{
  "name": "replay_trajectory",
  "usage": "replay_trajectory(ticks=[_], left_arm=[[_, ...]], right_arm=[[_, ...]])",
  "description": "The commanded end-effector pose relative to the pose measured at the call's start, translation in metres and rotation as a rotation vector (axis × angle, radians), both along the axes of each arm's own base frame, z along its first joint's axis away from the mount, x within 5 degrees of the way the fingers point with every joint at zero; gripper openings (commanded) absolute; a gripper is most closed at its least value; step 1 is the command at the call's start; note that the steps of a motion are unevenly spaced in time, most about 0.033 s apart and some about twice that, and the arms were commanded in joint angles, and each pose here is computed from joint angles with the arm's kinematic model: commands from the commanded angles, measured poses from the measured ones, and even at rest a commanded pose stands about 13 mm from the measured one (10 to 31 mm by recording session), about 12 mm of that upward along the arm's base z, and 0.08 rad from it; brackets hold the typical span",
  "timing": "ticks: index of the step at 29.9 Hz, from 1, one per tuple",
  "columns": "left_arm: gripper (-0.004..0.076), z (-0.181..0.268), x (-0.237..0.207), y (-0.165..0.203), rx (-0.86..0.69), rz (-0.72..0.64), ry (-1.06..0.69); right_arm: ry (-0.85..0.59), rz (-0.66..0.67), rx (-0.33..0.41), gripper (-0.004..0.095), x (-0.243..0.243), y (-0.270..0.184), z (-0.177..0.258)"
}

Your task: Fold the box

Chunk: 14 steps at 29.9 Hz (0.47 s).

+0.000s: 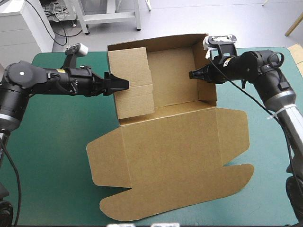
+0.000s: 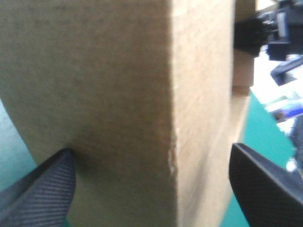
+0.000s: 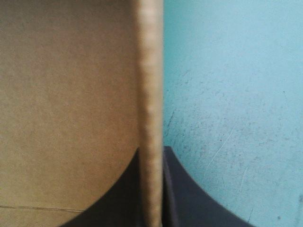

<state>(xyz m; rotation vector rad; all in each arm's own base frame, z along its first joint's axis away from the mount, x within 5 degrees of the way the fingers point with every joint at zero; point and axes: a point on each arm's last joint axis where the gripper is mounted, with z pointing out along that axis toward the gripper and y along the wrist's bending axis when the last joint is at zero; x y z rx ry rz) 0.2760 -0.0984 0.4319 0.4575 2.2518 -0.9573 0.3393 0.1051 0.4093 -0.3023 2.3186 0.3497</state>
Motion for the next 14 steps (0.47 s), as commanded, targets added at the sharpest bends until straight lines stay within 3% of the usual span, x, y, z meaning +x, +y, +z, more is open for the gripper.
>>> replay_trajectory(ticks=[1, 5, 14], left_arm=[[0.062, 0.025, -0.017, -0.017, 0.093, 0.153, -0.026], [0.062, 0.02, -0.021, -0.038, 0.155, 0.247, -0.023], [0.062, 0.013, -0.018, -0.049, 0.19, 0.484, -0.043]], right_arm=[[-0.142, -0.029, 0.048, -0.0009, -0.012, 0.008, 0.033], [-0.17, -0.039, 0.013, -0.001, -0.017, 0.013, 0.037], [-0.193, -0.049, 0.026, -0.001, -0.025, 0.011, 0.045]])
